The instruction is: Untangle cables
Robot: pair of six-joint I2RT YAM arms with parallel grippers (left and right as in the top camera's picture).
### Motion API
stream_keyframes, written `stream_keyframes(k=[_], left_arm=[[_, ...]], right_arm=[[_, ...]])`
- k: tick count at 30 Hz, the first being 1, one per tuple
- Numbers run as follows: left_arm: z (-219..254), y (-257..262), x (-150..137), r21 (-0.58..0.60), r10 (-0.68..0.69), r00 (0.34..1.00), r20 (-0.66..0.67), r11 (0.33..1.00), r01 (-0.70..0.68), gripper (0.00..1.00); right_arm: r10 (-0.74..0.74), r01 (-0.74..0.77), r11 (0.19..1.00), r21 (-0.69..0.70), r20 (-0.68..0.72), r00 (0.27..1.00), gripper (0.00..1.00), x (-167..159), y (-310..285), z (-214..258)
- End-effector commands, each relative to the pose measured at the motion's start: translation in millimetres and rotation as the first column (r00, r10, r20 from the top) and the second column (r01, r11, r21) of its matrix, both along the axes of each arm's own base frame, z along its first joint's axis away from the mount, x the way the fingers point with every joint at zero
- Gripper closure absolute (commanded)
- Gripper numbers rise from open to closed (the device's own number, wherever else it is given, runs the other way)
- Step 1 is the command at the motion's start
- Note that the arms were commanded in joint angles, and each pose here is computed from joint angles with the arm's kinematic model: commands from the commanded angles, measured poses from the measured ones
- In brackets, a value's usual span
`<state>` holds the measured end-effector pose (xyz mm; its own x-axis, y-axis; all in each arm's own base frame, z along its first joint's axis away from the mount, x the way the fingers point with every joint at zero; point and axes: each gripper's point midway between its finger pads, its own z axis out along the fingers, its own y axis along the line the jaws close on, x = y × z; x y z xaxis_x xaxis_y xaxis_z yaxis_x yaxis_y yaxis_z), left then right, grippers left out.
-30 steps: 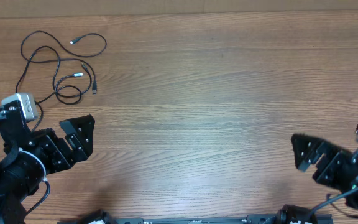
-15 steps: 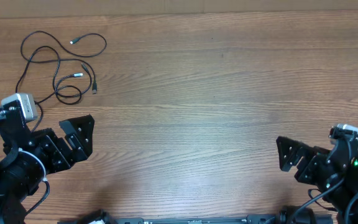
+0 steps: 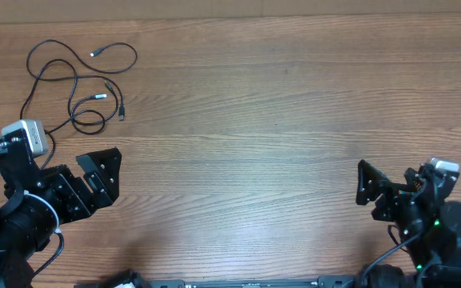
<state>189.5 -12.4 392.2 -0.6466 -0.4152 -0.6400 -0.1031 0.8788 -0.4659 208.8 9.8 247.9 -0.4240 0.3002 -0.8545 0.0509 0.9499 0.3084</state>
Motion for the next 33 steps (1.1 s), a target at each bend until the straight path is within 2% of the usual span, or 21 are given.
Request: stream_keyframes(k=[1, 10, 18, 33], left_arm=[[4.6, -1.2, -0.6, 0.027, -0.021, 1.0, 0.022, 0.999, 0.02, 0.0], [4.6, -1.2, -0.6, 0.027, -0.021, 1.0, 0.022, 0.999, 0.02, 0.0], [4.6, -1.2, -0.6, 0.027, -0.021, 1.0, 0.022, 0.999, 0.02, 0.0], [4.6, -1.2, -0.6, 0.027, -0.021, 1.0, 0.022, 0.999, 0.02, 0.0]], right_arm=[[0.01, -0.009, 1.0, -0.025, 0.031, 0.999, 0.0, 2.8, 0.7, -17.8], [0.097, -0.084, 0.994, -0.072, 0.207, 0.974, 0.0, 17.4, 16.7, -27.2], [0.053, -0.025, 0.996, -0.086, 0.333, 0.941, 0.0, 24.8, 8.0, -26.9], [0.055, -0.016, 0.996, -0.088, 0.452, 0.89, 0.0, 31.7, 8.6, -46.2]])
